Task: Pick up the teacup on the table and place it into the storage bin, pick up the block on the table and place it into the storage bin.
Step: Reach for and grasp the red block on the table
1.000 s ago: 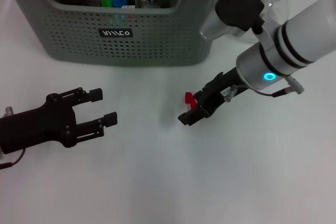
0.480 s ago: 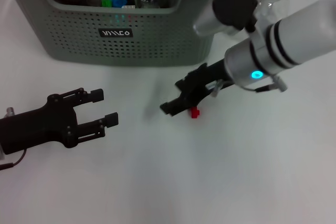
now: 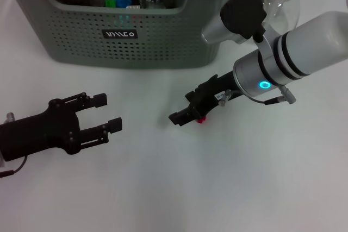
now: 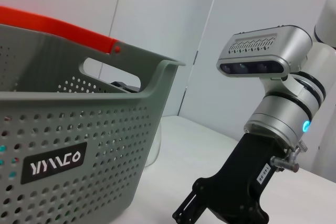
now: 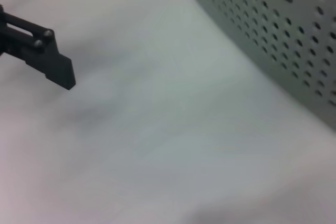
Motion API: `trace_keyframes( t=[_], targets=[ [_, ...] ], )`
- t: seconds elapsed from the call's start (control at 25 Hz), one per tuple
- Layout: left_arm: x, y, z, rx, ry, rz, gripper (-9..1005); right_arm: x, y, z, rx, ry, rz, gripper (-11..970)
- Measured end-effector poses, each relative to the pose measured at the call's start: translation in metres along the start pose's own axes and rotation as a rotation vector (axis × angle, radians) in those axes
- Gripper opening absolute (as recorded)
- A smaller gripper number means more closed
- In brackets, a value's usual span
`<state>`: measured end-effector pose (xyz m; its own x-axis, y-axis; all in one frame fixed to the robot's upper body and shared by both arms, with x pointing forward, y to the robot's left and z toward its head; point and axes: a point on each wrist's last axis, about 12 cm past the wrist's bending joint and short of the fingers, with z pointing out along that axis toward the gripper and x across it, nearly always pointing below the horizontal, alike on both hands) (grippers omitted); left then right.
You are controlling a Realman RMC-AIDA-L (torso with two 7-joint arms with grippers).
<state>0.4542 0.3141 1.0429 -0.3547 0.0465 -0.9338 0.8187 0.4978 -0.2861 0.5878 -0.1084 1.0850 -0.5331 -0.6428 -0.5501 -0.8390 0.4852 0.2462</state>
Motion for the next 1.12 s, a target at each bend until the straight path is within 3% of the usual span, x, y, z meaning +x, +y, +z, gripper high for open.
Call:
trace_keyframes(
  t=[0.36, 0.56, 0.76, 1.12],
  targets=[
    [0.000, 0.000, 0.000, 0.001, 0.000, -0.001, 736, 0.004, -0.005, -0.016, -0.037, 0.011, 0.039, 783],
    [0.000, 0.000, 0.000, 0.001, -0.001, 0.000, 736, 0.005, -0.010, -0.023, 0.003, 0.017, 0.038, 781],
    [-0.001, 0.001, 0.001, 0.004, -0.001, 0.002, 737, -0.001, -0.011, -0.031, 0.069, 0.041, -0.044, 777],
    [-0.002, 0.001, 0.001, 0.003, -0.003, 0.005, 737, -0.005, -0.007, -0.029, 0.066, 0.049, -0.182, 777]
  ],
)
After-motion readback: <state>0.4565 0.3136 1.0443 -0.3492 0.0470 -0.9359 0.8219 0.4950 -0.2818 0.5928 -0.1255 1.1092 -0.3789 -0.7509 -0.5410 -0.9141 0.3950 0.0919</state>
